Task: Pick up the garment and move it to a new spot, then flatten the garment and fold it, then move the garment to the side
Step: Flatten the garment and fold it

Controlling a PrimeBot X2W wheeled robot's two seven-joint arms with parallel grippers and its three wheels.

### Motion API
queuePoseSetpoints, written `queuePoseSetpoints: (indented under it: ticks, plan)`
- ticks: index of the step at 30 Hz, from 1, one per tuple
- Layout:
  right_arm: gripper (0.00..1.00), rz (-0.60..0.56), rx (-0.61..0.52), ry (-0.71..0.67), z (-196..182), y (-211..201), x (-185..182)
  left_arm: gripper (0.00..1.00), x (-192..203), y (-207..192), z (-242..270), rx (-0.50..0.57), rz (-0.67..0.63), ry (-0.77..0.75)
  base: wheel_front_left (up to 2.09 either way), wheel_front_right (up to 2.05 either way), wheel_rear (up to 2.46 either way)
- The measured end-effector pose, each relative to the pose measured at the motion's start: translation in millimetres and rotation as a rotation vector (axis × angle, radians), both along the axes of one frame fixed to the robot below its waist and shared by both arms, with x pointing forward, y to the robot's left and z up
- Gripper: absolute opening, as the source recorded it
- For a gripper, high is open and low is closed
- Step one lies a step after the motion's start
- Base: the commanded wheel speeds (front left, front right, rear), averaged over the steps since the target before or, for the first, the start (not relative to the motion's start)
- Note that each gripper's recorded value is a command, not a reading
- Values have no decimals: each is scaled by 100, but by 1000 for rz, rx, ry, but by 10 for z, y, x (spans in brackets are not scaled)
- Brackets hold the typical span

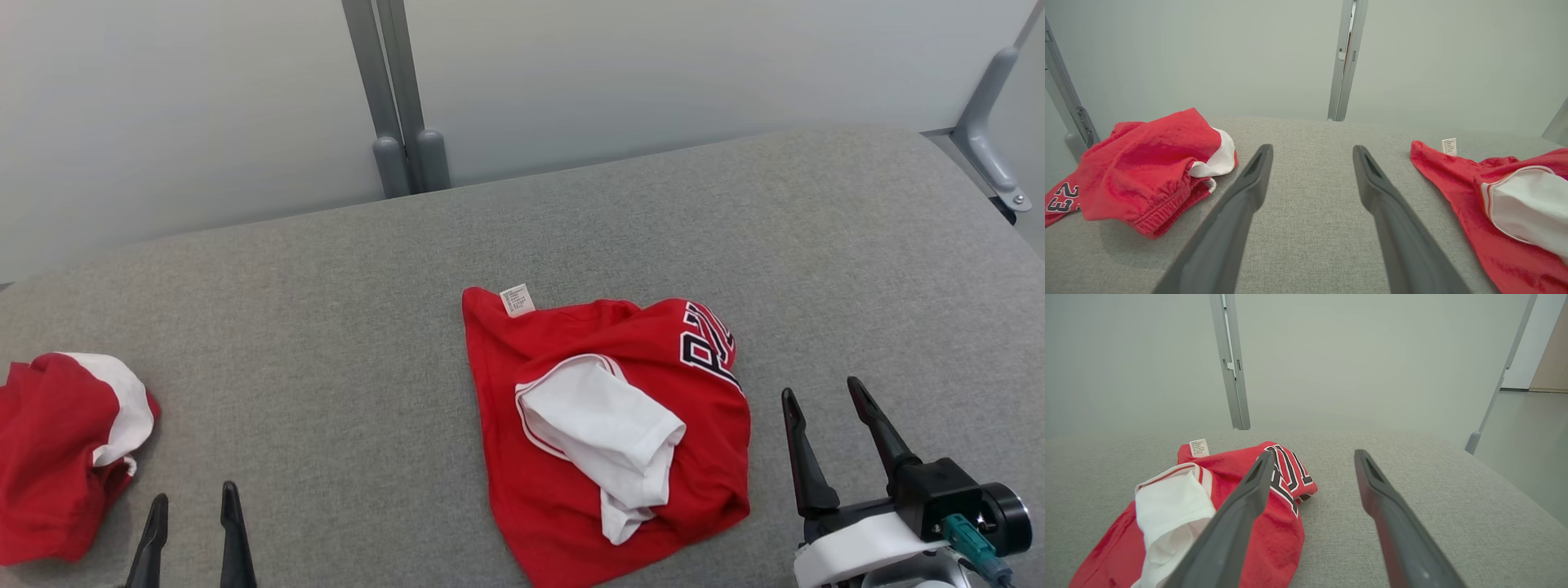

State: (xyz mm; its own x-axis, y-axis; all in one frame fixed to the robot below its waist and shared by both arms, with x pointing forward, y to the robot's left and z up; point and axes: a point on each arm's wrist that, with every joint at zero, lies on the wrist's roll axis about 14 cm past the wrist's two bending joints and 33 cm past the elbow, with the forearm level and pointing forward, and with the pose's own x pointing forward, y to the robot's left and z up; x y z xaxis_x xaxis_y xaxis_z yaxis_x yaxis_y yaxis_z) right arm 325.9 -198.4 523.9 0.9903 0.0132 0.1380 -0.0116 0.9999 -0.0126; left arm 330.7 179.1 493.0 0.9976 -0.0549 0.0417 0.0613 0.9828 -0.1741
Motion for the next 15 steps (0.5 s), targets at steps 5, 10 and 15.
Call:
queuePoseSetpoints:
  ticks: [5, 10, 15]
  plan:
    - [100, -1, 2, 7, -19, 3, 17, 100, 176, -371, 209, -100, -98, -66, 0, 0, 0]
    - [100, -2, 5, 12, -30, 7, 30, 100, 245, -1219, 275, -208, -344, -60, 0, 0, 0]
    - [100, -5, 10, 23, -59, 9, 57, 100, 184, -1963, 114, -342, -567, 106, 0, 0, 0]
